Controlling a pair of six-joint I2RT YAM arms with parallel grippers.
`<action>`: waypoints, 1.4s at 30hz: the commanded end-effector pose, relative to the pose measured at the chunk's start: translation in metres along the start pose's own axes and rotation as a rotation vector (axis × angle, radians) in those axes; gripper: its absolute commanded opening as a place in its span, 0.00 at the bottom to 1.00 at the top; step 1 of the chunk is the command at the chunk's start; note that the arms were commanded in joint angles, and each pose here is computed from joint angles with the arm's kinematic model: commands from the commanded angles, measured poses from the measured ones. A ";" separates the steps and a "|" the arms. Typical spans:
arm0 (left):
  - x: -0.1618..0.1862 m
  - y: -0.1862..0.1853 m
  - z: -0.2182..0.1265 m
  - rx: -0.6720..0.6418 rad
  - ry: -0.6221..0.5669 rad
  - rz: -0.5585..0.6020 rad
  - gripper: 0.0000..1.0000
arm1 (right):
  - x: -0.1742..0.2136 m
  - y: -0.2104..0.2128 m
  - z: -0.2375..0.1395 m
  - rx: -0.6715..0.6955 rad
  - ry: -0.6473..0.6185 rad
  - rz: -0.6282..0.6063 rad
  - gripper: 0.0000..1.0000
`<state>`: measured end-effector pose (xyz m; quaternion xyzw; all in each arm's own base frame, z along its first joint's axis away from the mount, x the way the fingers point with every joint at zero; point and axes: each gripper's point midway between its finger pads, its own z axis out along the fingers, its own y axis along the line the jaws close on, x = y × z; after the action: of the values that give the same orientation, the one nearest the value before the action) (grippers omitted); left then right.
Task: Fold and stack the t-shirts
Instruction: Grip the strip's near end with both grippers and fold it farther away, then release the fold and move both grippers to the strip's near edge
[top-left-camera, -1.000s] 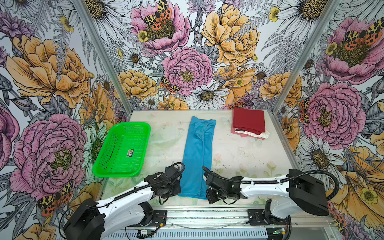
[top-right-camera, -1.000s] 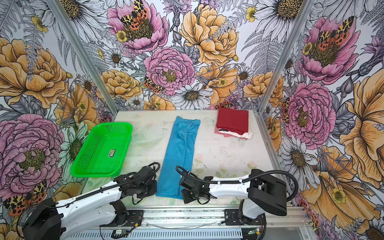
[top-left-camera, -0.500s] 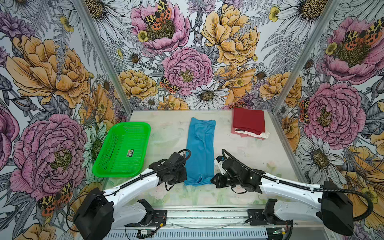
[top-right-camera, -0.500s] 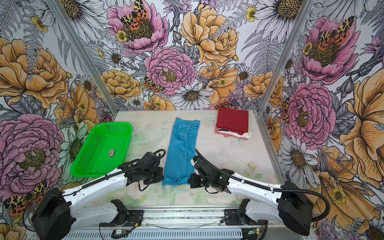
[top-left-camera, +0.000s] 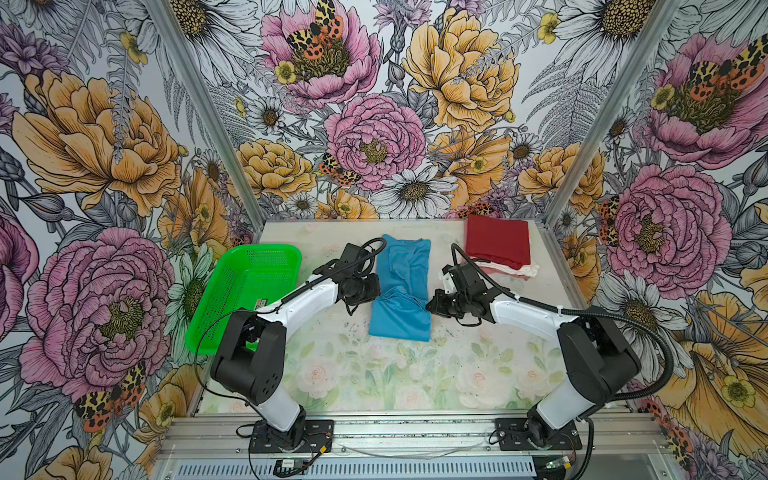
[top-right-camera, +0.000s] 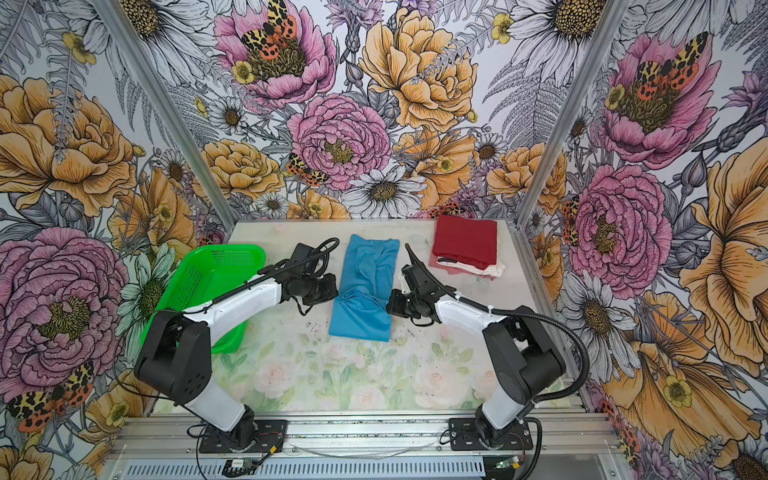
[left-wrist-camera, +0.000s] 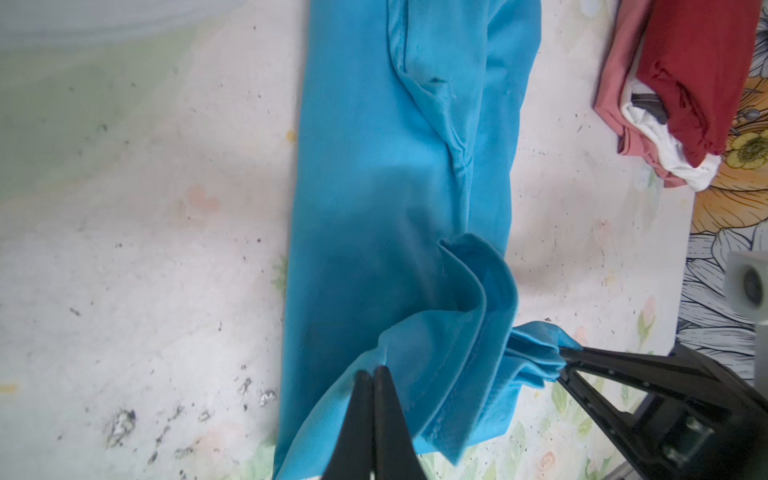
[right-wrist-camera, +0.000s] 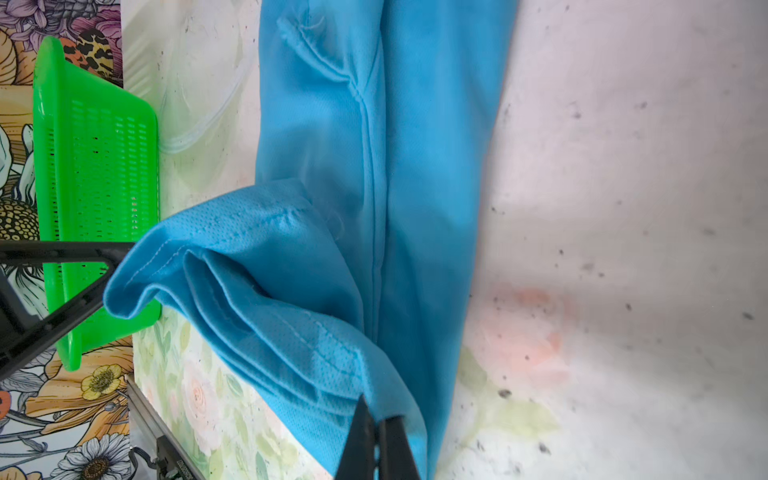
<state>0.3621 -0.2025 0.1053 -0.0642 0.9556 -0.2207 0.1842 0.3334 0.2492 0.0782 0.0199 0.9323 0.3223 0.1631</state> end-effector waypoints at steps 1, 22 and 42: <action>-0.014 -0.004 0.010 0.039 0.020 0.032 0.00 | -0.029 0.012 0.005 -0.068 -0.023 -0.026 0.00; -0.054 0.006 0.052 0.080 0.060 -0.028 0.04 | -0.073 -0.016 0.027 -0.056 -0.033 0.071 0.02; -0.047 0.013 -0.010 0.192 -0.056 -0.093 0.99 | -0.056 0.042 0.014 -0.176 -0.012 -0.140 0.73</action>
<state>0.4128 -0.1749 0.1232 -0.0946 0.9236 -0.3060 0.2107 0.3811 0.2600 0.1021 -0.0166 0.9104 0.3662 0.1918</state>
